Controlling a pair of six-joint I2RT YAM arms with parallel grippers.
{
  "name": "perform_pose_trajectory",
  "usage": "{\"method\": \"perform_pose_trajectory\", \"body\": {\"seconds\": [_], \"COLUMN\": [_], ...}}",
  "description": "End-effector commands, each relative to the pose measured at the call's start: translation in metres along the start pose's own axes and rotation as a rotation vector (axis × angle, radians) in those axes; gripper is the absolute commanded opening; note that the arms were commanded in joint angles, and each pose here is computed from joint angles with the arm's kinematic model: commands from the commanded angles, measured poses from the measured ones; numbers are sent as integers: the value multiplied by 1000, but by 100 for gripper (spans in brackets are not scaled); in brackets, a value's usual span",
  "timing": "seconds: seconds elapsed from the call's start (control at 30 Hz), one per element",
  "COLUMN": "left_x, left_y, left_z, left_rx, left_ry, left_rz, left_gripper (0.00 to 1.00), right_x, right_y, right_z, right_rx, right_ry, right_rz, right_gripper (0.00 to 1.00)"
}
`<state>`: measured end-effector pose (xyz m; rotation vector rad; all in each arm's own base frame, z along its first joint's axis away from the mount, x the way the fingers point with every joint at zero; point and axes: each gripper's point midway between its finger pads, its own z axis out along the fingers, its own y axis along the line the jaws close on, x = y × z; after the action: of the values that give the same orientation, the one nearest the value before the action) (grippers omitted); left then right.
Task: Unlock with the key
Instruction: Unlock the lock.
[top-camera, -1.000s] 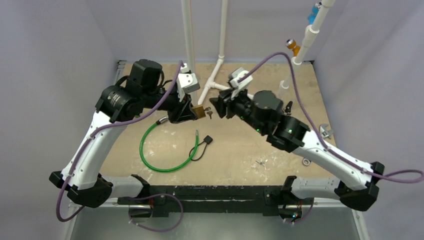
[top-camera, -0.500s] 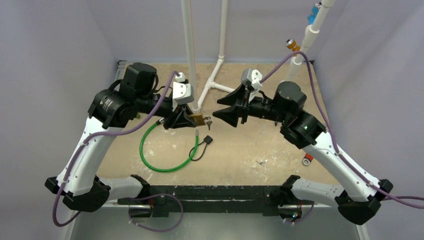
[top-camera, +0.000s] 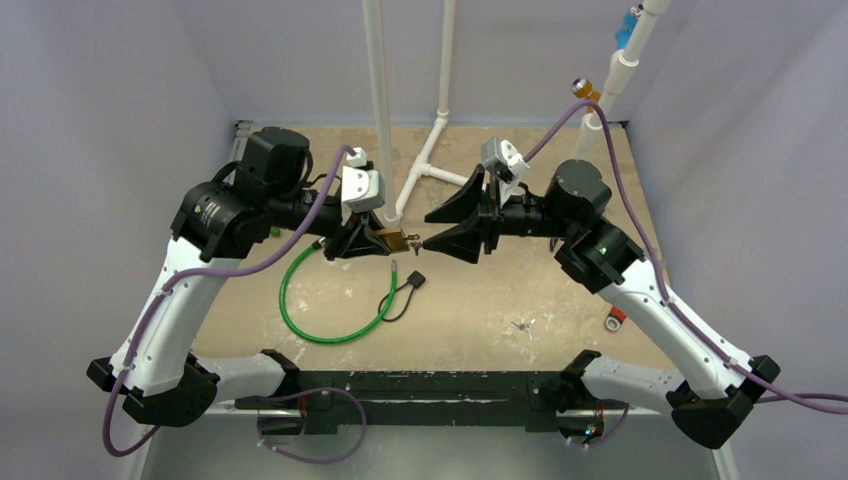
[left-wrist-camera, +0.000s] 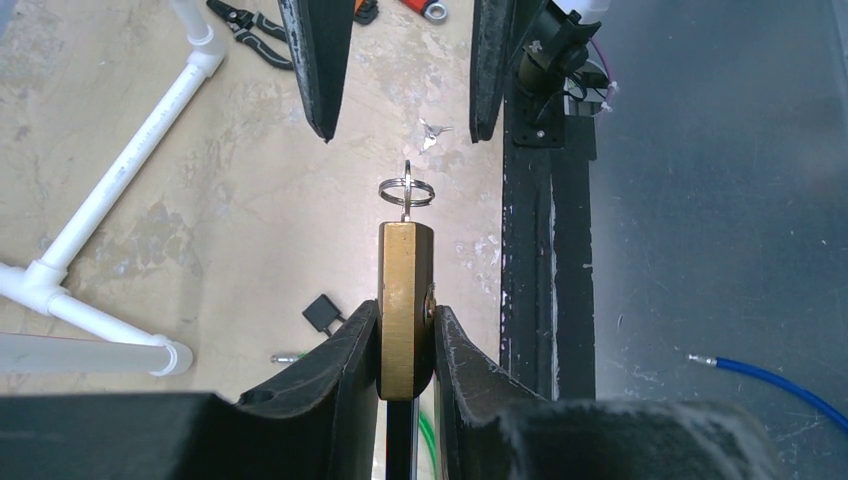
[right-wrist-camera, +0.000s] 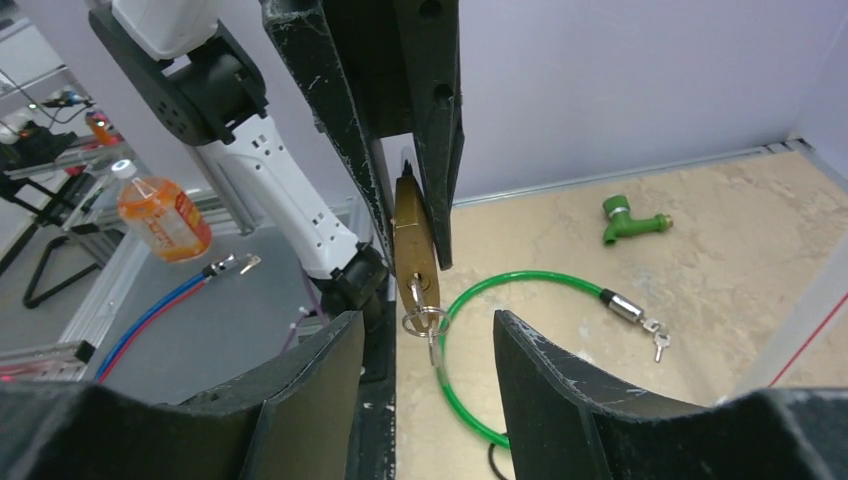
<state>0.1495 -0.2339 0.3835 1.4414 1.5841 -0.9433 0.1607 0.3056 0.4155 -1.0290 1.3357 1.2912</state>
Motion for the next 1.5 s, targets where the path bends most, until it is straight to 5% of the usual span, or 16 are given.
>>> {"method": "perform_pose_trajectory", "body": {"seconds": [0.0,0.23,0.77,1.47], "left_x": [-32,-35,-36,-64], "left_y": [-5,-2,-1,17], "left_z": [-9,-8,-6,-22], "left_rx": [4,-2,-1,-167], "left_ry": [-107,-112,-117,-111], "left_rz": [100,96,93,368], "left_gripper": [0,0,0,0], "right_x": [-7,-4,-1,21], "right_y": [10,-1,-5,-21], "right_z": [4,12,19,45], "right_rx": [-77,-57,-78,-109], "right_ry": [-27,-26,-29,31], "right_rz": [6,39,88,374], "right_gripper": [50,43,0,0]}}
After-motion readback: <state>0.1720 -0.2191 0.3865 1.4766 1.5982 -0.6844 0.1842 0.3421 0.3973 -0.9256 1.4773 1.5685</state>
